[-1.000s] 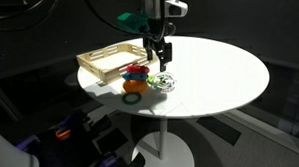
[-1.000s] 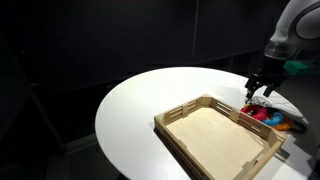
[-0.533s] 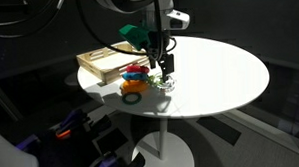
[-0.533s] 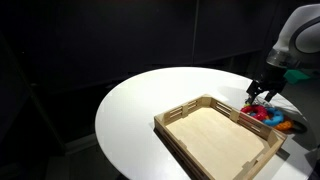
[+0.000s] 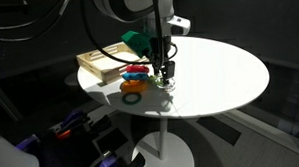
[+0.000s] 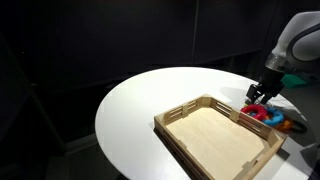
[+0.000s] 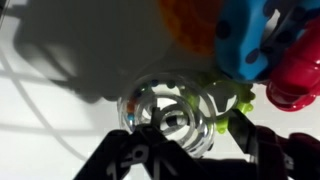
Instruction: Pick up the clear ring and put it in the wooden tray
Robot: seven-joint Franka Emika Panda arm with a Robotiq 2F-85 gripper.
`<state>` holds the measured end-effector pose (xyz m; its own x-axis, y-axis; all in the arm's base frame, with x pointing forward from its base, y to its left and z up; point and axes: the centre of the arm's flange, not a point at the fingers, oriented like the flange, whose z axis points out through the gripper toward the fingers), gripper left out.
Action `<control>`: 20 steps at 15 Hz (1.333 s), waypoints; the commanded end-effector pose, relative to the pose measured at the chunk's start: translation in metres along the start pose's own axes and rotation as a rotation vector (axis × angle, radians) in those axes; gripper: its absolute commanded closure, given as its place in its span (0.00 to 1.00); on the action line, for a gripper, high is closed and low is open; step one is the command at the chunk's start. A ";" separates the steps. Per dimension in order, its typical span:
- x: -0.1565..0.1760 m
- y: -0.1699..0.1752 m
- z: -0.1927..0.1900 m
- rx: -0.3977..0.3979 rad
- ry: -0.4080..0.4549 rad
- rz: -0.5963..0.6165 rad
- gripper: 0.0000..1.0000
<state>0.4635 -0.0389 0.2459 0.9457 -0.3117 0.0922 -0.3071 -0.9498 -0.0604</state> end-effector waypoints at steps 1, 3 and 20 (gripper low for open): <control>-0.001 0.001 0.000 0.006 0.011 0.017 0.51; 0.000 -0.001 -0.005 0.012 0.012 0.016 0.75; 0.016 -0.115 -0.090 0.206 0.053 -0.087 0.90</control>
<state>0.4948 0.0460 0.3344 0.9466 -0.2727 0.1722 -0.2319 -0.9465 -0.2244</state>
